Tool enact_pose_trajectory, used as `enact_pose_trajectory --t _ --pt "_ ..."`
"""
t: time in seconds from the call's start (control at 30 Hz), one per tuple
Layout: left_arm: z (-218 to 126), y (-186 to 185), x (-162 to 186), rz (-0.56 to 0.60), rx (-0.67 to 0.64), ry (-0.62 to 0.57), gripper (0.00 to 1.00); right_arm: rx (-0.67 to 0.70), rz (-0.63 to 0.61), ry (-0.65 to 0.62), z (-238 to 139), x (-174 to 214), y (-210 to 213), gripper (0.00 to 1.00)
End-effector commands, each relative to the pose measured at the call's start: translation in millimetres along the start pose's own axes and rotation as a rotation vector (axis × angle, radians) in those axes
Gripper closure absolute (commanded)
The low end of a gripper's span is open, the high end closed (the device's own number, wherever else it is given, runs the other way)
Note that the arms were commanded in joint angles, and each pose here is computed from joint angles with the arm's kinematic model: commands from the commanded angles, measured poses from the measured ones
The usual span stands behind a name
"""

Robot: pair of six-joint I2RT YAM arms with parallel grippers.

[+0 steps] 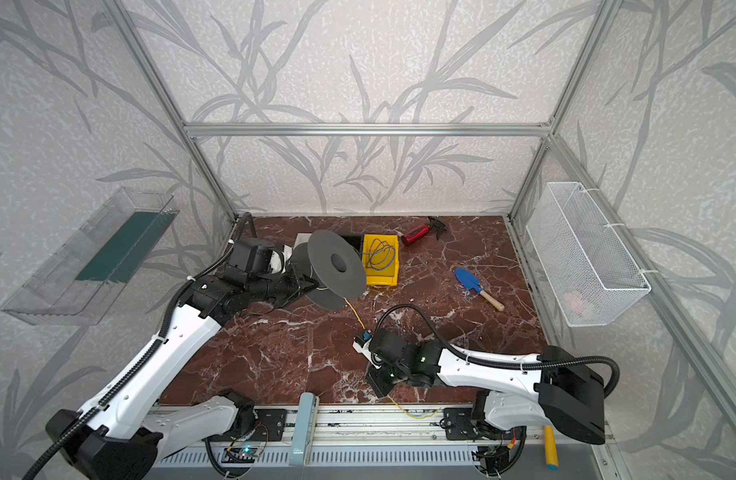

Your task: Wrap the cables

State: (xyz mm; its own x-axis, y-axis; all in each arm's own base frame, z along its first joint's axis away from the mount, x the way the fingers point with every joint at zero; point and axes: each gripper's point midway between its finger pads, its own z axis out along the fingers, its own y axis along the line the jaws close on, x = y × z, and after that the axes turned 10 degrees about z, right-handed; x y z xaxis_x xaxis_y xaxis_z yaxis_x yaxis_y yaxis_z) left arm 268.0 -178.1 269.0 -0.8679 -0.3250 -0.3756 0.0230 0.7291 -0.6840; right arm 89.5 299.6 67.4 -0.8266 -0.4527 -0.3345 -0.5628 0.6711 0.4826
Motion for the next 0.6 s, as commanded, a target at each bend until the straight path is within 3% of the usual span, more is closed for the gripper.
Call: enact_pose_trajectory --t 0.0,0.07,0.17,0.43,0.57 --pt "-55.4 -76.5 -60.9 0.093 0.304 -0.269 1.0 0.14 0.086 0.265 4.5 66.8 -39.2 0.93" --pt "-58.3 -78.8 -58.0 0.11 0.316 -0.244 1.0 0.134 0.095 0.256 2.7 62.7 -41.4 0.92" --pt "-60.2 -76.2 -52.8 0.136 0.303 -0.213 1.0 0.097 0.115 0.239 -2.6 54.3 -40.8 1.0" --pt "-64.2 -68.9 -53.5 0.151 0.288 -0.216 1.0 0.066 0.075 0.261 -5.2 53.4 -38.4 1.0" --pt "-79.8 -73.7 -58.3 0.186 0.347 -0.229 1.0 0.027 0.178 0.252 -15.0 50.8 -50.5 1.0"
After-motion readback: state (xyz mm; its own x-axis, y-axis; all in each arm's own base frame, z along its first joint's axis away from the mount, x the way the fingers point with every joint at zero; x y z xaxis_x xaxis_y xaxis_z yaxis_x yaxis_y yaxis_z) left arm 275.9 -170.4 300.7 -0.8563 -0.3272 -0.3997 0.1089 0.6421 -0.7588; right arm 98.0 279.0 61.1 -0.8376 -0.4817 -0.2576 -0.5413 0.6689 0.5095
